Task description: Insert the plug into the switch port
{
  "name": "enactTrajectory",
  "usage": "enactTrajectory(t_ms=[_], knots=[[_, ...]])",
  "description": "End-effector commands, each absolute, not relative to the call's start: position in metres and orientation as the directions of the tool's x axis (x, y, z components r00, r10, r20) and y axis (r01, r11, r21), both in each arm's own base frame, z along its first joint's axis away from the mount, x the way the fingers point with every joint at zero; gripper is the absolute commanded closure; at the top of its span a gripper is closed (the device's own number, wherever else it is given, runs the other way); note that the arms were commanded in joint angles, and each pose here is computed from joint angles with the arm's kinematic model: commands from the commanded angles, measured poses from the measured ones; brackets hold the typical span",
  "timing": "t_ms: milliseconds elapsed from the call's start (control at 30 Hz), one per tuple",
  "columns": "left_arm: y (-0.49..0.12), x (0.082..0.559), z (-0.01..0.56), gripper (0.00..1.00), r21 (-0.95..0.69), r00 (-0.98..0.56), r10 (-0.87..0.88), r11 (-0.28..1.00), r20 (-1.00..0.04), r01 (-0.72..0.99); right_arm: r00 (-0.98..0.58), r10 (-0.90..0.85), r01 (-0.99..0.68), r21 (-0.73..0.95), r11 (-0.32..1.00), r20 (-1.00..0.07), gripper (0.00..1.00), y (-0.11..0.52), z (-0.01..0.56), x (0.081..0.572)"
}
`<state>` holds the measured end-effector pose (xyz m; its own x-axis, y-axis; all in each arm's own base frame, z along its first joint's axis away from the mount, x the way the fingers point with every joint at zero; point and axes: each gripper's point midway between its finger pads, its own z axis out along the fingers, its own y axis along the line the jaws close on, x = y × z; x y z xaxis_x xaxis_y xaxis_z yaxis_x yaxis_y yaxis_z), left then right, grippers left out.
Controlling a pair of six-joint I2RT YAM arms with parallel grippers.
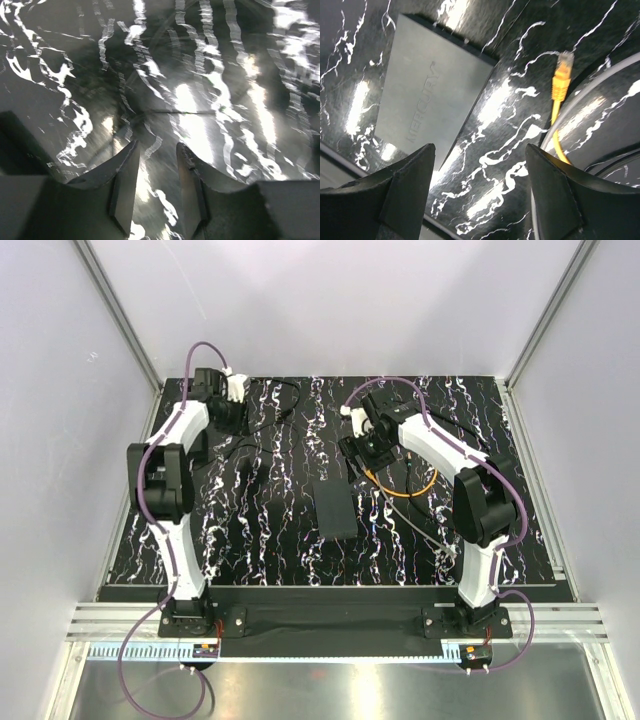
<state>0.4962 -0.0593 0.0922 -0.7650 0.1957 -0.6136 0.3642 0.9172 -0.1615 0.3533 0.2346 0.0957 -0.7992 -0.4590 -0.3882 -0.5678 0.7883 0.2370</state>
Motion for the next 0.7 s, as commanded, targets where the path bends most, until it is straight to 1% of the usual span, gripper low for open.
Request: enactTrajectory(t_ms=[0,167,400,533,667], knots=[[-0.043,0.526,0.103,0.6,-0.074,-0.746,0.189,0.95,-0.638,0.304,-0.779,-0.432,-0.581,0.265,0.769,-0.455,0.2,0.242,0.136,0.353],[-0.034,0.533,0.077,0.61,-0.042,-0.775,0.199,0.96,-0.6,0.279,-0.783,-0.434,-0.581,0.274,0.766,-0.446,0.2,0.242,0.134,0.351],[-0.026,0.537,0.059,0.61,-0.02,-0.805,0.2,0.967,-0.558,0.253,-0.787,-0.431,-0.579,0.286,0.764,-0.441,0.2,0.244,0.133,0.35],[-0.021,0.541,0.055,0.65,0.002,-0.816,0.202,0.971,-0.542,0.239,-0.788,-0.433,-0.579,0.287,0.763,-0.438,0.2,0.244,0.133,0.351],[-0.019,0.539,0.048,0.67,0.012,-0.832,0.216,0.97,-0.511,0.244,-0.788,-0.435,-0.579,0.283,0.765,-0.435,0.2,0.242,0.132,0.352]])
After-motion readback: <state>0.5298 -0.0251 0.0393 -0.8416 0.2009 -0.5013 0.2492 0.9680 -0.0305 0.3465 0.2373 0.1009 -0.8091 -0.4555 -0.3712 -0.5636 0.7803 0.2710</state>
